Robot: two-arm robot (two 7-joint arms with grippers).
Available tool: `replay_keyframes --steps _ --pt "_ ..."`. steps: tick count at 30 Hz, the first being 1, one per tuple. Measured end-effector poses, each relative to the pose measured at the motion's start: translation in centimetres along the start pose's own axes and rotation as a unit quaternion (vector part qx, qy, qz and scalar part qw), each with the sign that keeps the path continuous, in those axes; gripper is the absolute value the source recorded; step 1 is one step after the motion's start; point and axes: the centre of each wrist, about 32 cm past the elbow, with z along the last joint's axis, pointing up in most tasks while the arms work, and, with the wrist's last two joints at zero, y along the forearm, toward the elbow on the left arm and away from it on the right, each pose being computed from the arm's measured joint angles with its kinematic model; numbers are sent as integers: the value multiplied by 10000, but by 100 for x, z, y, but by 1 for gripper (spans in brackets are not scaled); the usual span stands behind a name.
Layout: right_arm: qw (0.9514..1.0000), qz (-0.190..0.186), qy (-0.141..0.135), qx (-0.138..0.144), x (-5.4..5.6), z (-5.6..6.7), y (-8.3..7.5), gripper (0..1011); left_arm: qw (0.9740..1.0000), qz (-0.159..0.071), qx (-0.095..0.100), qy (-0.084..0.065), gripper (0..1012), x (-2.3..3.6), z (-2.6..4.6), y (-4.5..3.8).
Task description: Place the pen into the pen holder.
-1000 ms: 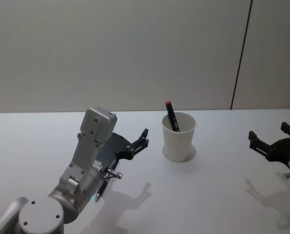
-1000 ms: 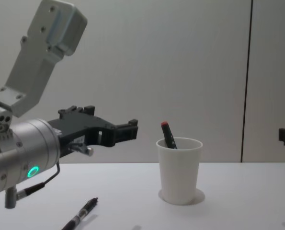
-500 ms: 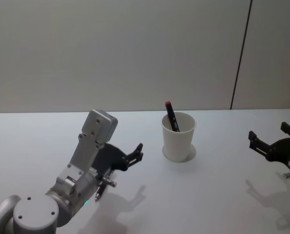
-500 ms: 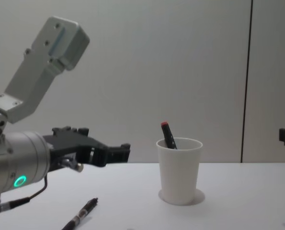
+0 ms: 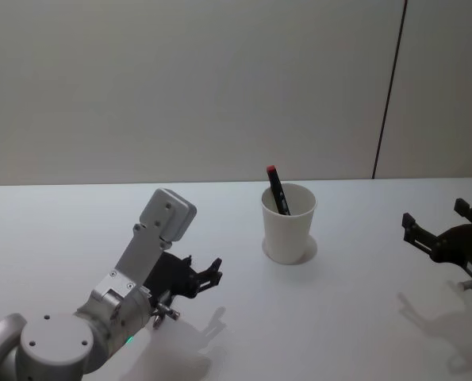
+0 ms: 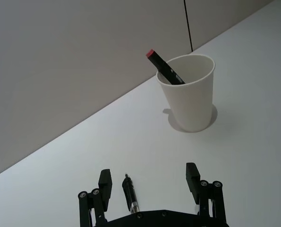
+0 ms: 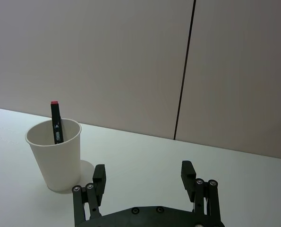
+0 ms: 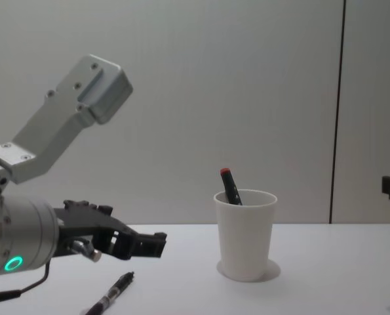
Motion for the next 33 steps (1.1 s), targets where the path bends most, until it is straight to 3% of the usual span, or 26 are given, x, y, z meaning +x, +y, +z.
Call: replay_keyframes --steps 16,23,33 --pt "10000 0 -1 1 0 0 0 1001 9980 -41 625 -129 1000 50 30 -15" --pt "10000 0 -1 0 0 0 0 1002 9964 31 843 -18 1000 68 31 -23" --pt "10000 0 0 0 0 0 0 1002 9930 158 1135 274 1000 95 9 -59"
